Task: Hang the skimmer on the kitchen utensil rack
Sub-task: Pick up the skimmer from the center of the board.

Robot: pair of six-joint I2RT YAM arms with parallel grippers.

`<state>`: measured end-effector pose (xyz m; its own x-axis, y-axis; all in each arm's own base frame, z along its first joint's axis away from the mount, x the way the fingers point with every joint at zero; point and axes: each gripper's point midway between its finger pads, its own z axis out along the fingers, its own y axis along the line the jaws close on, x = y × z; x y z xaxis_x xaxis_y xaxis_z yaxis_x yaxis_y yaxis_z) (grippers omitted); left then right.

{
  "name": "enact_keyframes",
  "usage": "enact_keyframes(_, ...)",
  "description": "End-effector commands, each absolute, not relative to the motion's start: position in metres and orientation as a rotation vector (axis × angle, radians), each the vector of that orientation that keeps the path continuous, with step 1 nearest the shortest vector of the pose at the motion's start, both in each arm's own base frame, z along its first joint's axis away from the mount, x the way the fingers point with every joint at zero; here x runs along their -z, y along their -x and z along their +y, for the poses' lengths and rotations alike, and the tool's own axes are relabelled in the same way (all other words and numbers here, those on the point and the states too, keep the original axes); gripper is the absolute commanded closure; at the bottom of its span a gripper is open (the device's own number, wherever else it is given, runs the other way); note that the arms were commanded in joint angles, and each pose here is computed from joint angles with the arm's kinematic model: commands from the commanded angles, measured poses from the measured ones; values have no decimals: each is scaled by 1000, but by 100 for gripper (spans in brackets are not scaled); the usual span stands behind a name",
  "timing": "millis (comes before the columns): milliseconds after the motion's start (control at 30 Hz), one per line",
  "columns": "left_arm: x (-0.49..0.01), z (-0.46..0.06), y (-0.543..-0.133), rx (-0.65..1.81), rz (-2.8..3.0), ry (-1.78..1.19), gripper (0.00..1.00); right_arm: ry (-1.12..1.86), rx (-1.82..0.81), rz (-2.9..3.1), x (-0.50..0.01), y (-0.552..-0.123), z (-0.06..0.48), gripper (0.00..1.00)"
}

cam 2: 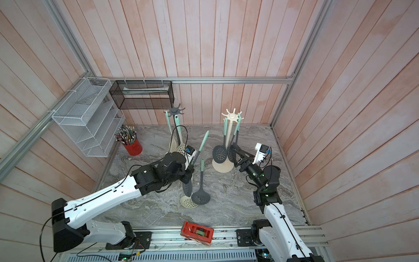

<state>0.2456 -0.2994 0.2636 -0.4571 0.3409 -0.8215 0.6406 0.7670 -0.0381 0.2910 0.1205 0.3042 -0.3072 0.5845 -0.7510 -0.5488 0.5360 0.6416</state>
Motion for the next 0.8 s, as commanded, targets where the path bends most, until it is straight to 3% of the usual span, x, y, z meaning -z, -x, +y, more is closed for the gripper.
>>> enact_keyframes(0,-308,-307,-231,618,1881,-742,100,93,-1164,1441,-326,-276,131,21)
enact_keyframes(267,-352,-290,-198,820,1628,-728,100,308,-1229,1403,-343,-259,161,20)
enact_keyframes(500,-361,-255,-199,911,1523,-627,100,453,-1271,1406,-351,-254,207,19)
enact_keyframes(767,-357,-225,-204,1054,1438,-583,100,442,-1277,1428,-352,-268,218,19)
